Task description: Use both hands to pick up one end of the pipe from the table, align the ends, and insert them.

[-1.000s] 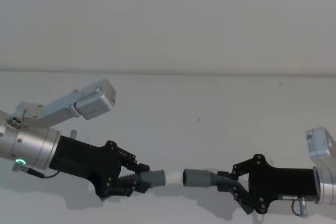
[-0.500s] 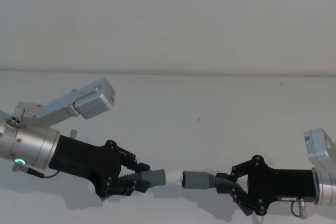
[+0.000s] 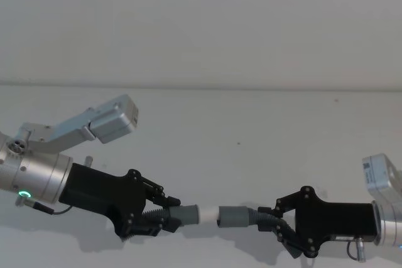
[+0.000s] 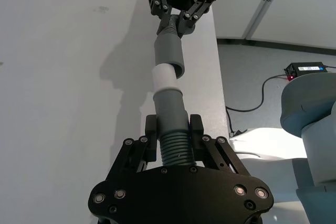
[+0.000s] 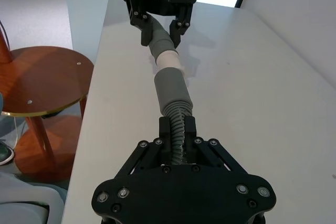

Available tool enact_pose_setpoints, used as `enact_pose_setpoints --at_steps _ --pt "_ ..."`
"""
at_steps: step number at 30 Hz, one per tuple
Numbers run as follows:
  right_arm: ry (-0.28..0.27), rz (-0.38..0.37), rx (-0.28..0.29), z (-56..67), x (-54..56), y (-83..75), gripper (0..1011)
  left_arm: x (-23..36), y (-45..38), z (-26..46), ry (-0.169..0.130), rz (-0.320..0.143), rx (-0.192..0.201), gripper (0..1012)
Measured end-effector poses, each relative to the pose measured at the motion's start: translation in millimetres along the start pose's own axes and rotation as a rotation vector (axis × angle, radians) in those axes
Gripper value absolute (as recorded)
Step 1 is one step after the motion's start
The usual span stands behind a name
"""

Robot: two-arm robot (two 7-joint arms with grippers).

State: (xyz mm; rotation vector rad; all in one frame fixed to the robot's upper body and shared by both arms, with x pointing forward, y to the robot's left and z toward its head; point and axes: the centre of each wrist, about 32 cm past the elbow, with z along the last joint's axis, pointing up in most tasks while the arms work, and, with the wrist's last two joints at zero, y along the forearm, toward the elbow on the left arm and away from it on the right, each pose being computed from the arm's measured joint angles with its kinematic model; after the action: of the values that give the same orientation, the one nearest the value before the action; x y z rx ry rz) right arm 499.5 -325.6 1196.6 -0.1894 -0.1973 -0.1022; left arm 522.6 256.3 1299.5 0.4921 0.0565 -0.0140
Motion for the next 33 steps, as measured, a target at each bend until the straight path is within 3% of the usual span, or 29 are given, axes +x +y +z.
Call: enact_pose_setpoints --at_steps 33 --pt "0.031 -0.001 0.023 -1.5 1.5 0.0 128 -5.0 0.6 1.9 0.002 0.007 0.006 351"
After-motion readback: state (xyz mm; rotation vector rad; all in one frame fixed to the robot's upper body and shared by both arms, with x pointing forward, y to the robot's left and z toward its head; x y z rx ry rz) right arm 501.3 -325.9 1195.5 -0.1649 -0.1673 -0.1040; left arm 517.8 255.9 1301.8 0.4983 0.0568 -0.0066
